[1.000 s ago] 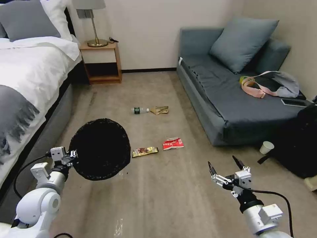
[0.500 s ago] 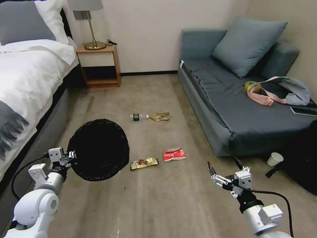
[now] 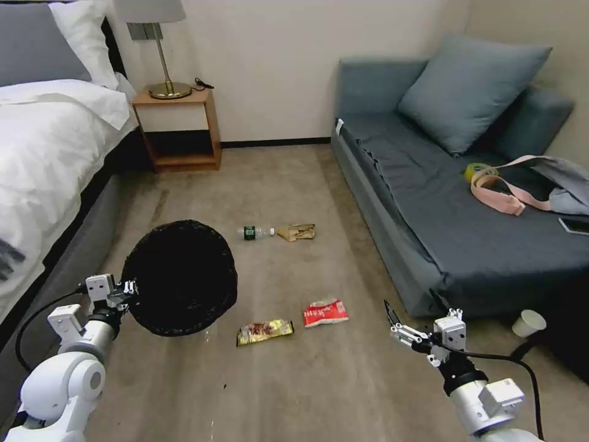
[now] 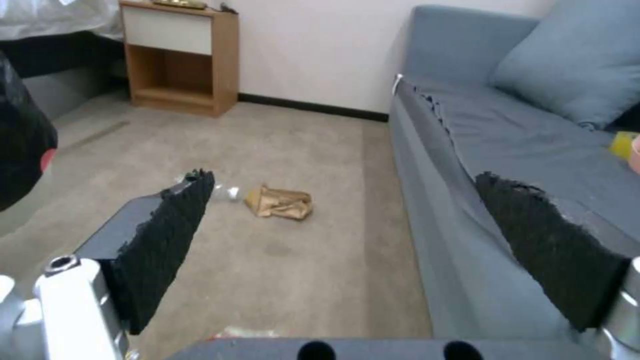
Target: Pick up the trash bin, then pick up the garbage on the floor and place it into the trash bin.
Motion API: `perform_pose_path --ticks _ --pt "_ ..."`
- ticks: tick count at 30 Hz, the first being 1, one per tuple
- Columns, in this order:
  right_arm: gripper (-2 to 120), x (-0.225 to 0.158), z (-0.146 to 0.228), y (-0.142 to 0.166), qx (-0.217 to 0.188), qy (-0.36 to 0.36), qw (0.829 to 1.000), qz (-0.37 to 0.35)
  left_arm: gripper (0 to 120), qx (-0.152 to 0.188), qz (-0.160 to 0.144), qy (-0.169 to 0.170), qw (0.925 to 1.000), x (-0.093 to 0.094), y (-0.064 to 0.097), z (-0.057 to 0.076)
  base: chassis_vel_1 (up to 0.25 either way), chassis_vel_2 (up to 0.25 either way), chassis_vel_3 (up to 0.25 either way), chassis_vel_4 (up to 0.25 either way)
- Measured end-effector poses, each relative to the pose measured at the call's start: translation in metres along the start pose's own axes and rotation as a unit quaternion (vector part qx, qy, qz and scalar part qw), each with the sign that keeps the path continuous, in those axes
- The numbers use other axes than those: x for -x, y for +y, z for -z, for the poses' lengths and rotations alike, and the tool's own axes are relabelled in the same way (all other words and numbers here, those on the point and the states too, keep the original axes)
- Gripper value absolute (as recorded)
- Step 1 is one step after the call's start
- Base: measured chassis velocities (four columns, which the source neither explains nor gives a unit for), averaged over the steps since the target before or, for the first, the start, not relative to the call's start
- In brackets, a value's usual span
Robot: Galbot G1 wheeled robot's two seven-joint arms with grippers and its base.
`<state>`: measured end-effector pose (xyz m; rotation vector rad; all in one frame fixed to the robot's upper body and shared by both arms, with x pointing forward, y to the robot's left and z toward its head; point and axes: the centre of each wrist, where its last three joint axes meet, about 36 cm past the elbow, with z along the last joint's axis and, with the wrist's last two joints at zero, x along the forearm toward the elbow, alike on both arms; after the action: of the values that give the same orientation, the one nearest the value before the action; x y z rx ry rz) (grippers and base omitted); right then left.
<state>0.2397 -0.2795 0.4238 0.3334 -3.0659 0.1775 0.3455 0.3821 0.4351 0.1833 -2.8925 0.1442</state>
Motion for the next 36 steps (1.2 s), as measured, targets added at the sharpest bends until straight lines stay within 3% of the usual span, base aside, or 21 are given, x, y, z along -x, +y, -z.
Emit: perform_pose_path --ticks 11,15,20,25,36 --pt "100 0.011 -0.005 -0.006 -0.022 -0.021 0.999 0.028 1 0.000 -0.001 0.000 1.0000 -0.007 0.006 0.001 -0.149 0.156 0.149 -0.156" --pt "100 0.015 -0.005 -0.014 -0.028 -0.016 0.999 0.027 1 0.008 -0.010 -0.001 0.9999 0.009 0.006 0.004 0.032 -0.007 -0.012 0.013" --pt "100 0.030 -0.003 -0.035 -0.057 -0.007 0.997 0.051 1 0.020 -0.019 -0.003 0.9996 0.015 0.011 0.005 0.013 -0.003 -0.008 0.011" --pt "100 0.075 -0.009 -0.064 -0.086 0.025 0.991 0.099 1 0.035 -0.014 -0.013 0.9992 0.009 0.026 0.004 0.000 0.000 0.000 0.000" --pt "100 0.144 -0.021 -0.071 -0.087 0.085 0.976 0.181 1 0.046 -0.015 -0.028 0.9984 -0.001 0.032 0.006 0.000 0.000 0.000 0.000"
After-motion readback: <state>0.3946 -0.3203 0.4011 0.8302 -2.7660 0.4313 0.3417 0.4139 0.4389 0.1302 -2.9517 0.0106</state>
